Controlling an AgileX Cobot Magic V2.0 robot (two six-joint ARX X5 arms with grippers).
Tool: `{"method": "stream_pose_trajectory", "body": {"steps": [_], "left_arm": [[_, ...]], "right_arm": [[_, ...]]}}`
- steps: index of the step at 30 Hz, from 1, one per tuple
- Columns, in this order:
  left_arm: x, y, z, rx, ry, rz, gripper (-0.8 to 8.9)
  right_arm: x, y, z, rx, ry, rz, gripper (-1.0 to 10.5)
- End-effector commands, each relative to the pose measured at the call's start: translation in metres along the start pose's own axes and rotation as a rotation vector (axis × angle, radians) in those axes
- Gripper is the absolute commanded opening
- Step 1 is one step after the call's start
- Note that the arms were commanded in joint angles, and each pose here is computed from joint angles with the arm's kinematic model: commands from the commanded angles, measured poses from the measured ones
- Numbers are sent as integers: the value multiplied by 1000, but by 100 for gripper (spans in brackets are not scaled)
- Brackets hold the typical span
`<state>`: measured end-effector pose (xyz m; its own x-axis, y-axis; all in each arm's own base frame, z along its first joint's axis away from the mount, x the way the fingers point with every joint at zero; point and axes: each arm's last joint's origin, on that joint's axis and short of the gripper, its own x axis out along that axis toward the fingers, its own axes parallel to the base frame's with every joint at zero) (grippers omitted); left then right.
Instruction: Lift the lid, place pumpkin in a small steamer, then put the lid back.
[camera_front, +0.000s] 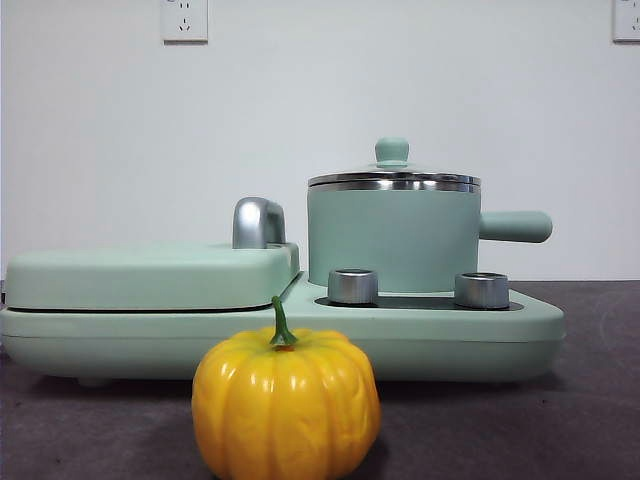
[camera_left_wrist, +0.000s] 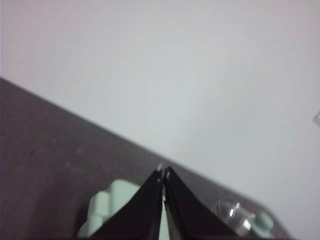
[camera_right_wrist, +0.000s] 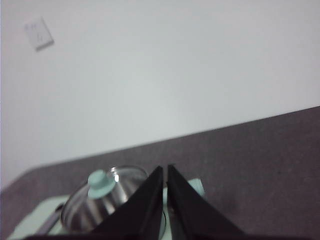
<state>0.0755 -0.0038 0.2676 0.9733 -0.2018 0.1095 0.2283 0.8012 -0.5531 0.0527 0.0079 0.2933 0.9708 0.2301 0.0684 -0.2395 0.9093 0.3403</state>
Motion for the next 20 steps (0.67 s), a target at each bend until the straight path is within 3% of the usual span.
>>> {"method": "stream_pose_trajectory", "body": {"steps": [1,6,10,13,20], "left_arm": [[1,-14,20,154,50,-1,9],[11,-33,48,281,142,-20,9],[27,-42,62,305,240,-84,9],[38,-46,67,338,322,-149,9],[64,-53,67,539,420,-257,9]], "right_arm": [[0,6,15,-114,13,3,11],[10,13,34,-223,102,43,11],[26,16,43,-295,203,116,11],[36,17,46,-322,263,166,11],[49,21,38,-409,369,290,12]]}}
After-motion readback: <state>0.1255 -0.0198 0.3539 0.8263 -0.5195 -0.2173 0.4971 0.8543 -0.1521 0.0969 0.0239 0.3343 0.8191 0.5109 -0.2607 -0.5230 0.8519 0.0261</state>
